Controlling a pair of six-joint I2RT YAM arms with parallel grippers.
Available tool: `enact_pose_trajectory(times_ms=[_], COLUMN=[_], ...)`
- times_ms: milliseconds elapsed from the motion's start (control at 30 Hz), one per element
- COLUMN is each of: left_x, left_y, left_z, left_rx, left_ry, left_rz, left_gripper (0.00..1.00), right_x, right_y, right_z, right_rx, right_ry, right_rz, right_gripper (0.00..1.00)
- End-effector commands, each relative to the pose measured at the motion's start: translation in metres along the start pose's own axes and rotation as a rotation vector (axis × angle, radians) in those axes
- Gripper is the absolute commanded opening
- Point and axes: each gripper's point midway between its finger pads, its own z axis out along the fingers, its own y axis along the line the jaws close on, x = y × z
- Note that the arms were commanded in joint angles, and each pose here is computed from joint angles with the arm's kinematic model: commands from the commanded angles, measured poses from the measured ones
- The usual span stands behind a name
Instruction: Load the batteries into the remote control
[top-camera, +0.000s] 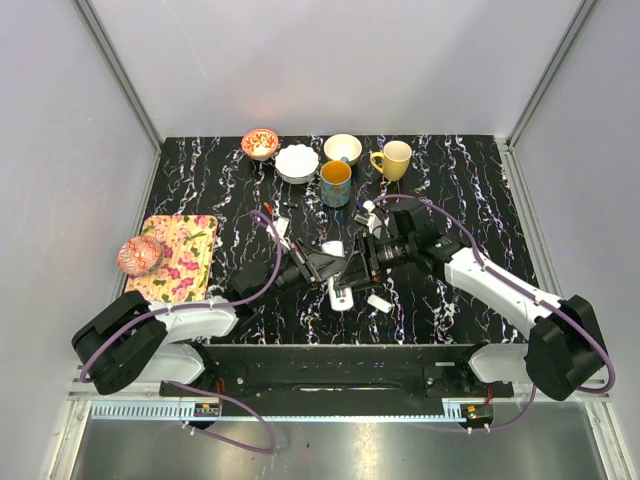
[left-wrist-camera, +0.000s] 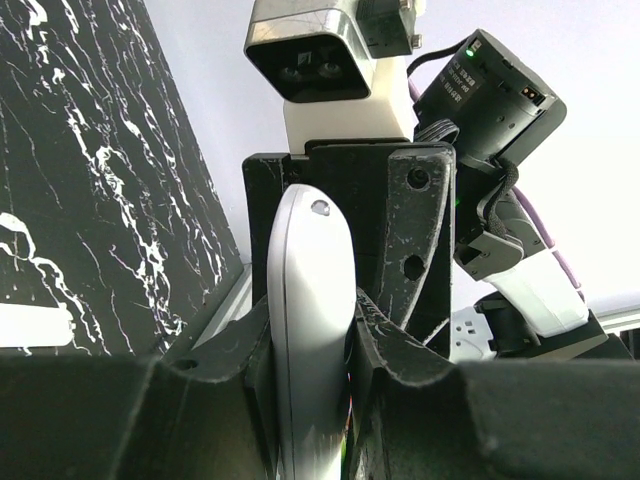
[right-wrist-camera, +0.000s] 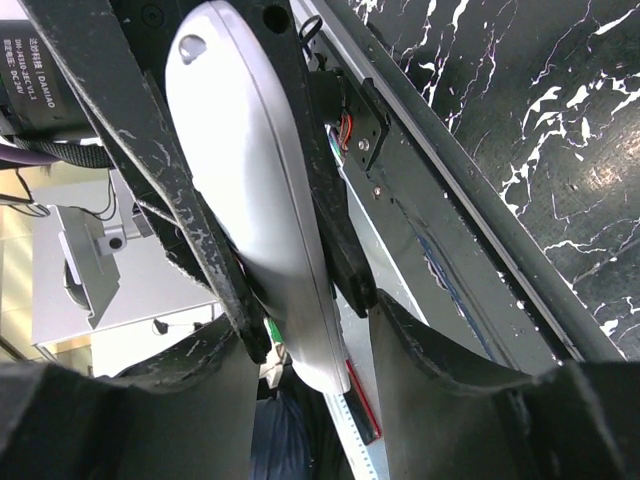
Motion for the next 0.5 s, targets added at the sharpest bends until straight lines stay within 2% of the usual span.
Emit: enact_pose_trajectory(times_ms=[0, 467], left_x=[-0.004, -0.008], left_y=[-0.069, -0.064], left_z=[0.003, 0.007], left_rx=[0.231, 0.223], left_ry=[0.023, 0.022], left_rz=[0.005, -0.026], left_gripper=[0.0, 0.0], right_x=[-0.011, 0.001], right_y=[0.003, 0.017], right_z=[-0.008, -0.017], right_rx=[0.056, 0.007], right_ry=[-0.054, -0.055], right_rz=[-0.101, -0.172], right_gripper=[0.52, 0.62])
